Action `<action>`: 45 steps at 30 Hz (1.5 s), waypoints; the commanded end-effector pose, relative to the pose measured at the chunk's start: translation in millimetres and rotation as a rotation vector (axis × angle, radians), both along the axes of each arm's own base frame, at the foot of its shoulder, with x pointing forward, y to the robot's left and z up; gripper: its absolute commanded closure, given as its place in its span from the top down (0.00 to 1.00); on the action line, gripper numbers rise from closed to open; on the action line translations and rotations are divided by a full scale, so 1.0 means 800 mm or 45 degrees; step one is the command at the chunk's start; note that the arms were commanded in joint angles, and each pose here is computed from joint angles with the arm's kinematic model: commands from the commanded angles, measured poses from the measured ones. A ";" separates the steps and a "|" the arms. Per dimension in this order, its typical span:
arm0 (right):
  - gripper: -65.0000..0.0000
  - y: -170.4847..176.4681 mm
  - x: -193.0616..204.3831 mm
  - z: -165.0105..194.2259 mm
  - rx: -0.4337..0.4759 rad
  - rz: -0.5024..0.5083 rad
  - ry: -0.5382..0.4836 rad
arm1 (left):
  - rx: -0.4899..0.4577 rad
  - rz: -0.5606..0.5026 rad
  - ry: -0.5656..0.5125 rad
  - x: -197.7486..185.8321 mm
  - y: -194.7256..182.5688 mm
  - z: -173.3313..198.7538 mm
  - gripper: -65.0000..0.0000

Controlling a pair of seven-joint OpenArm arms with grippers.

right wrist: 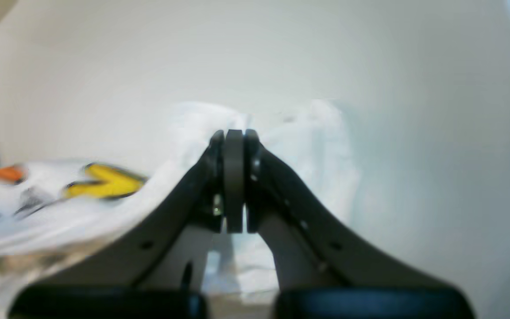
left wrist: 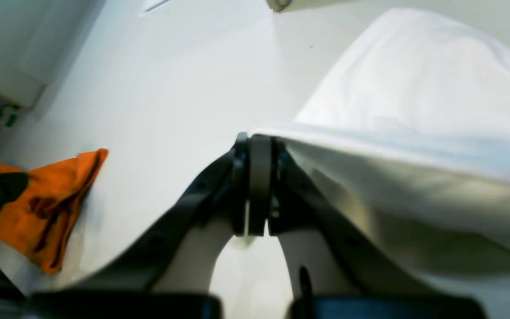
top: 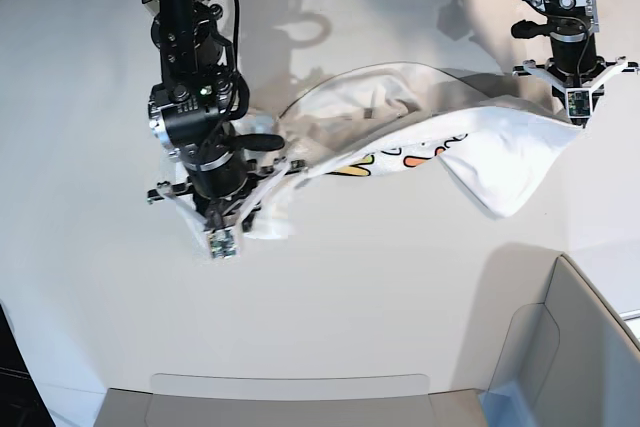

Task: Layout the t-shirt on the table in an organized manner, then fold the t-shirt properly
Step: 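Release the fabric and move the right gripper to the shirt's hem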

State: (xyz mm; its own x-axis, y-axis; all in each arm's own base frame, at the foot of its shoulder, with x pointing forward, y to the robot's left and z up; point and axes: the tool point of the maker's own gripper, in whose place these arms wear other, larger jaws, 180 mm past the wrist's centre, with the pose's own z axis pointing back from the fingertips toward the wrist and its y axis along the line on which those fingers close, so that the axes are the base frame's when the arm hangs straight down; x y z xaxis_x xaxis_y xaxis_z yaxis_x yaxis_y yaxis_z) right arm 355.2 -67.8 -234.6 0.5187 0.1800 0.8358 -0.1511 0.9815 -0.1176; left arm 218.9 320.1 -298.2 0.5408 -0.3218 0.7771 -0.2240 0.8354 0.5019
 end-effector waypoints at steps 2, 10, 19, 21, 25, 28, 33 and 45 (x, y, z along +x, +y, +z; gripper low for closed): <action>0.00 -0.001 0.018 0.032 -0.026 0.030 -0.111 | 0.024 0.000 -0.066 0.005 0.000 0.017 0.00; 0.00 0.003 0.060 0.032 -0.086 0.055 -0.085 | 0.023 -0.002 -0.066 0.006 0.000 0.017 0.00; 0.41 -0.007 0.076 -0.010 -0.148 0.029 0.126 | 0.024 0.002 -0.058 0.003 0.001 0.015 0.00; 0.45 -0.009 0.076 -0.010 -0.151 0.025 0.126 | 0.024 0.002 -0.058 0.003 0.001 0.015 0.00; 0.45 -0.024 0.074 0.000 -0.132 -0.011 0.093 | 0.024 0.002 -0.058 0.003 0.001 0.015 0.00; 0.45 -0.023 0.070 -0.006 -0.126 -0.010 0.107 | 0.024 0.002 -0.058 0.003 0.001 0.015 0.00; 0.45 0.000 0.069 -0.019 -0.036 -0.006 0.165 | 0.024 0.000 -0.058 0.003 0.000 0.015 0.00; 0.45 -0.008 0.057 -0.026 1.019 -0.129 0.352 | 0.016 0.001 -0.052 0.003 0.000 0.011 0.00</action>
